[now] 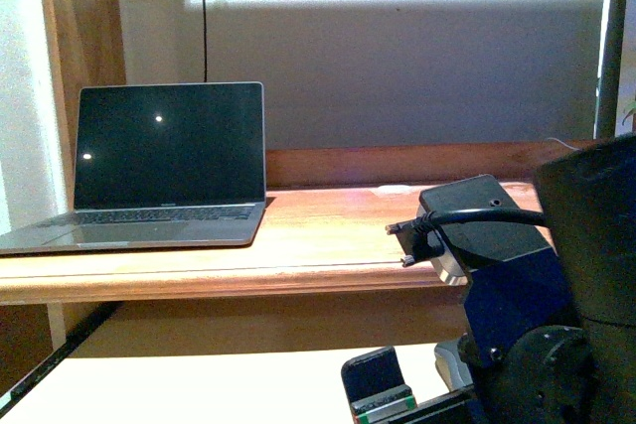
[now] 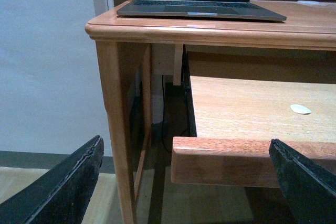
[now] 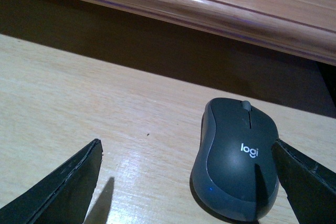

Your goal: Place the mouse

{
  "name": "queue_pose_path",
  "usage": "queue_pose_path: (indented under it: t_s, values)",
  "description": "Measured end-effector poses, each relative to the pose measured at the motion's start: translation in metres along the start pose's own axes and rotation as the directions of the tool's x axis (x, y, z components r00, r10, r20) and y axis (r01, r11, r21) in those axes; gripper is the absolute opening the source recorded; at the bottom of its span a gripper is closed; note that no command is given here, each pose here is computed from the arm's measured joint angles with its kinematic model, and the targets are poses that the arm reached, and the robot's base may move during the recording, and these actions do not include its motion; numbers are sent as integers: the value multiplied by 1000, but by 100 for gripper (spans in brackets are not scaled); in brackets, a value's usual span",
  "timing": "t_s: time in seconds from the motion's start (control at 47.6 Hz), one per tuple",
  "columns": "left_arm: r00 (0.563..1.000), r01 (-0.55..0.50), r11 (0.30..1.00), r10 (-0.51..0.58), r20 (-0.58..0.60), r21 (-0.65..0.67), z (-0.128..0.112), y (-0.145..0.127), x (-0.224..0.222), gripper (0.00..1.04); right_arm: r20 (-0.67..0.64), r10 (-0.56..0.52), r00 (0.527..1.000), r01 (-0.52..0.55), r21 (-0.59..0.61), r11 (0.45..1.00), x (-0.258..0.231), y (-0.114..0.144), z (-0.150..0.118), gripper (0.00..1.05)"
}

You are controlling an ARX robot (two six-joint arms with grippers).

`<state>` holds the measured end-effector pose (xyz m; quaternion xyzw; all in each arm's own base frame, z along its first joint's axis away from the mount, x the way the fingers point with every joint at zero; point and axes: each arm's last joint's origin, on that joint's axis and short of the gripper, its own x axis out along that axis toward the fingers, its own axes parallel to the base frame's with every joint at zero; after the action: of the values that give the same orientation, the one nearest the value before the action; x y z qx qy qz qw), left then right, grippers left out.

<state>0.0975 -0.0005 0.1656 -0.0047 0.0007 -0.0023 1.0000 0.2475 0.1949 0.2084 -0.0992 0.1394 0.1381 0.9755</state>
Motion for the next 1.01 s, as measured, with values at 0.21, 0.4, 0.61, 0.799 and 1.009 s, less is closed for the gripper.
queue_pose_path:
  t_s: [0.21, 0.4, 0.61, 0.799, 1.009]
  values:
    - [1000, 0, 1000, 0, 0, 0, 0, 0, 0, 97, -75, -30, 997, 30, 4, 1000, 15, 0, 4, 97]
    - [1000, 0, 1000, 0, 0, 0, 0, 0, 0, 97, -120, -65, 991, 69, 25, 997, 26, -4, 5, 97]
    - [1000, 0, 1000, 0, 0, 0, 0, 0, 0, 97, -172, -105, 979, 110, 22, 994, 37, -8, 0, 97]
    - [1000, 0, 1000, 0, 0, 0, 0, 0, 0, 97, -204, -121, 971, 131, 38, 991, 46, -13, -2, 97]
    - [1000, 0, 1000, 0, 0, 0, 0, 0, 0, 97, -212, -118, 970, 135, 68, 989, 50, -18, -1, 82]
